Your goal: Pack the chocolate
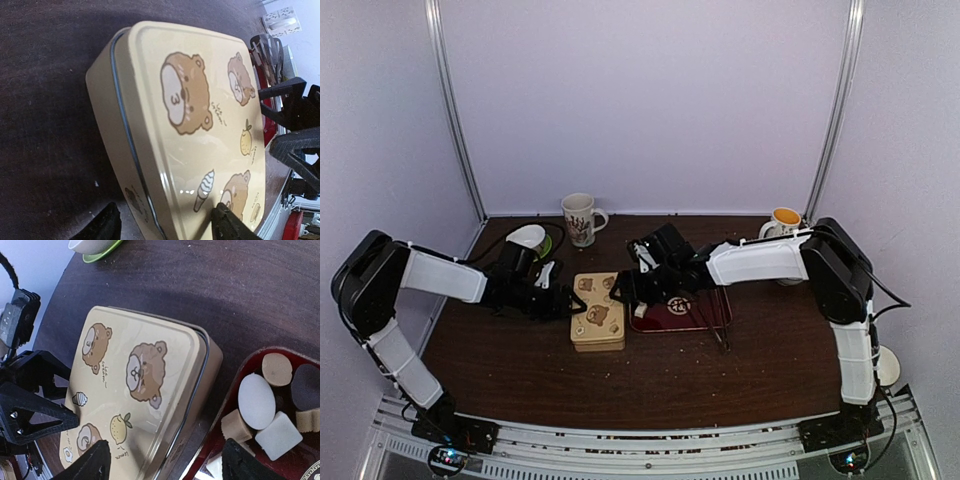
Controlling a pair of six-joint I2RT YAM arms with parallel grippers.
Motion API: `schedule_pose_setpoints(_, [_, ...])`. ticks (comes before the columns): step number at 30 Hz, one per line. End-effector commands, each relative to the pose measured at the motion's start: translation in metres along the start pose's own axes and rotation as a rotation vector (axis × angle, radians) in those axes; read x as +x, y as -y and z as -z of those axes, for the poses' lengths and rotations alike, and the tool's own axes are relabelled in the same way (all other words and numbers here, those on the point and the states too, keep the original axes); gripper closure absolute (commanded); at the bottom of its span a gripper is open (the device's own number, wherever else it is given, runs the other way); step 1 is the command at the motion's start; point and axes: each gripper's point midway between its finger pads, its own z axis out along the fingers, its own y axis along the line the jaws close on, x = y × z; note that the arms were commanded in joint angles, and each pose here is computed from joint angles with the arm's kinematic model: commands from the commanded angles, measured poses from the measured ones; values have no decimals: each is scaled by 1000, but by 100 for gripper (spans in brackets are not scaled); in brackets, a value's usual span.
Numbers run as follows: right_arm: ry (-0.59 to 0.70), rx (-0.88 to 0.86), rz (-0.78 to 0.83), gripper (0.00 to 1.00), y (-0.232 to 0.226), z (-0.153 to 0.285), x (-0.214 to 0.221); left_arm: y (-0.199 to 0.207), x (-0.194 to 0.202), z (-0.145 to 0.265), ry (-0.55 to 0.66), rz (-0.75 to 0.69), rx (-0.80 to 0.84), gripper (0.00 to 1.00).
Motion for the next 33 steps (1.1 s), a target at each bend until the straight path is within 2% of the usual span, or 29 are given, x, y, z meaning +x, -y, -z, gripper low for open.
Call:
schedule_pose_setpoints(1, [63,-68,40,15,-19,10,-31,-1,-14,-5,23,-39,-1,36])
schedule_pose_setpoints(6, [64,-93,20,12,-19,2,-37,-2,-16,-7,10,-48,-4,37])
schedule_pose_setpoints(11, [47,-107,1,15,-20,-1,-33,-7,-22,-5,20,-47,-23,37])
schedule_pose_setpoints(17, [47,-87,10,15,-15,11,-25,-7,-26,-3,28,-55,-24,36])
schedule_pose_setpoints(29, [13,-88,33,11,-28,35,13,15,-61,29,124,-150,28,9])
schedule_pose_setpoints(33, [-11,-85,33,11,-31,37,30,16,-79,34,146,-175,61,6])
